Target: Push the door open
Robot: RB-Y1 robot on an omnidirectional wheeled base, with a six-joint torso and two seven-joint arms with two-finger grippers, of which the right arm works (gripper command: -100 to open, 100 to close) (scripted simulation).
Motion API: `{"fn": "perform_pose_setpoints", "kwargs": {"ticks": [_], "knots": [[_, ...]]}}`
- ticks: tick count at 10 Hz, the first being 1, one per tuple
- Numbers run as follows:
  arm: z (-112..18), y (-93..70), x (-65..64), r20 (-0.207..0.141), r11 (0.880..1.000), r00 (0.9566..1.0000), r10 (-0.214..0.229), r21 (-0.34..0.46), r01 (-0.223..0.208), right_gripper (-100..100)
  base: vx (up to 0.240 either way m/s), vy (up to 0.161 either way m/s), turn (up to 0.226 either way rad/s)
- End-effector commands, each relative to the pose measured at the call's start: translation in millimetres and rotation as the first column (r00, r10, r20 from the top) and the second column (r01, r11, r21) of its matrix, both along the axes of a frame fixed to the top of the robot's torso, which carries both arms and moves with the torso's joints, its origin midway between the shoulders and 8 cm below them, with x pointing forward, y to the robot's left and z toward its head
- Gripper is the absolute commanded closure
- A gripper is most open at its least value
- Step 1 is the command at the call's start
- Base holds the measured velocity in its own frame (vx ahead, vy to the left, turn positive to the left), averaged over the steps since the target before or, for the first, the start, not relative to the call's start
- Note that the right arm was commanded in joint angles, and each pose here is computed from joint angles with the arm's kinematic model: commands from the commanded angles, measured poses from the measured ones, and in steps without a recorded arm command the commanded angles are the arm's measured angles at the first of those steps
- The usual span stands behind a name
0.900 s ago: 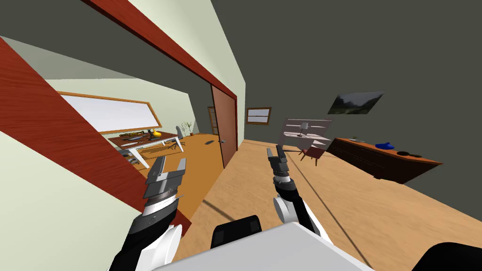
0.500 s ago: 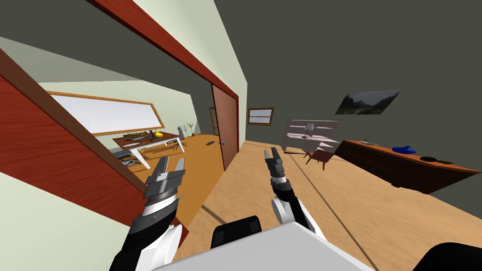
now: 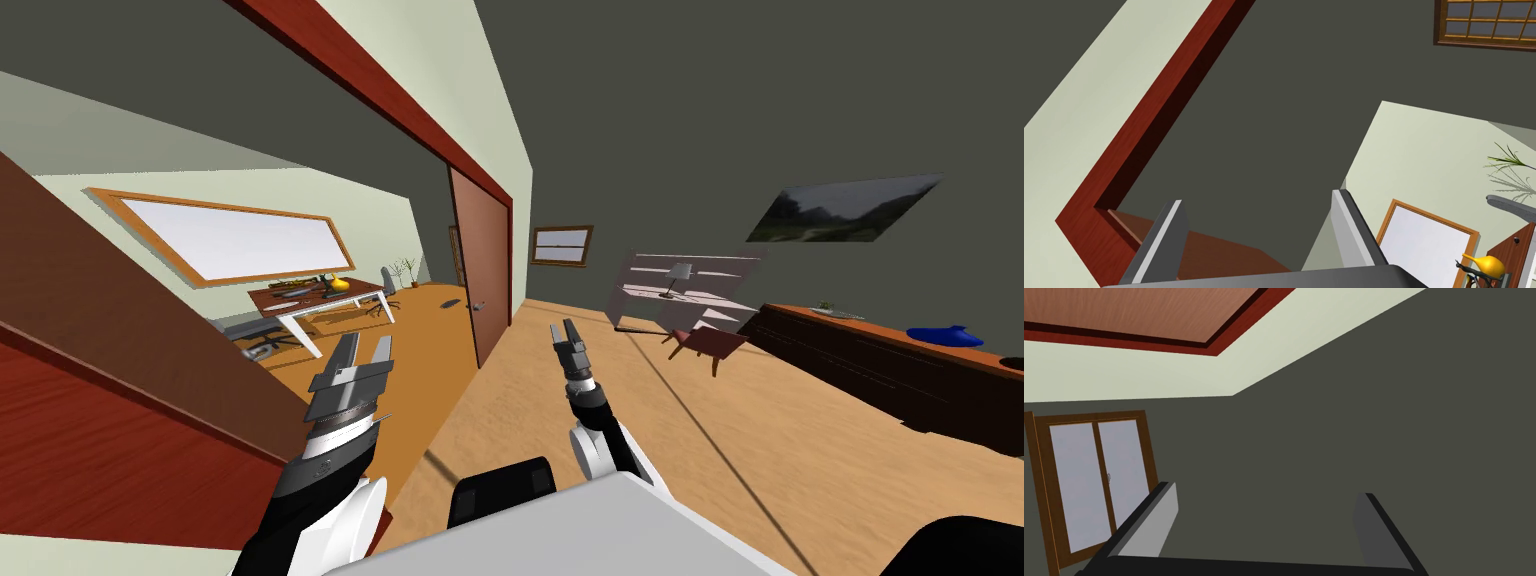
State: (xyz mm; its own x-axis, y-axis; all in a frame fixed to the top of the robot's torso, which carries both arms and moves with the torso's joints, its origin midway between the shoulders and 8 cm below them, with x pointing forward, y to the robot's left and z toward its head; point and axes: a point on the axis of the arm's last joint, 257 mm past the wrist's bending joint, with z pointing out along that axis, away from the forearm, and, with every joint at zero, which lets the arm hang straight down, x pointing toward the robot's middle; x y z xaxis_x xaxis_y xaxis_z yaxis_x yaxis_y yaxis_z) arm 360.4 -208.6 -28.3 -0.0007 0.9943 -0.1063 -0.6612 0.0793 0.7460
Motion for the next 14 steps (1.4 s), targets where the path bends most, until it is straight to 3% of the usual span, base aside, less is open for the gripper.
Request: {"fn": "perform_pose_setpoints", "kwargs": {"ticks": [1, 4, 7, 9, 11, 14], "knots": [[-11.8, 7.3, 4.9, -0.020, 1.000, 0.9996, 0.020, 0.003, -0.020, -100, 0.139, -0.024, 0.066], [-28.1, 18.8, 10.0, -0.052, 0.999, 0.9972, 0.053, 0.010, -0.053, -100, 0.142, -0.019, 0.053], [-49.4, 34.2, 15.3, -0.094, 0.995, 0.9911, 0.095, 0.018, -0.093, -100, 0.161, -0.011, 0.074], [-67.9, 47.6, 18.6, -0.129, 0.991, 0.9831, 0.130, 0.025, -0.128, -100, 0.148, -0.012, 0.080], [-87.1, 61.7, 20.7, -0.166, 0.986, 0.9721, 0.166, 0.032, -0.163, -100, 0.198, -0.034, 0.097], [-102.0, 72.5, 21.5, -0.194, 0.981, 0.9619, 0.193, 0.037, -0.189, -100, 0.127, -0.041, 0.048]]}}
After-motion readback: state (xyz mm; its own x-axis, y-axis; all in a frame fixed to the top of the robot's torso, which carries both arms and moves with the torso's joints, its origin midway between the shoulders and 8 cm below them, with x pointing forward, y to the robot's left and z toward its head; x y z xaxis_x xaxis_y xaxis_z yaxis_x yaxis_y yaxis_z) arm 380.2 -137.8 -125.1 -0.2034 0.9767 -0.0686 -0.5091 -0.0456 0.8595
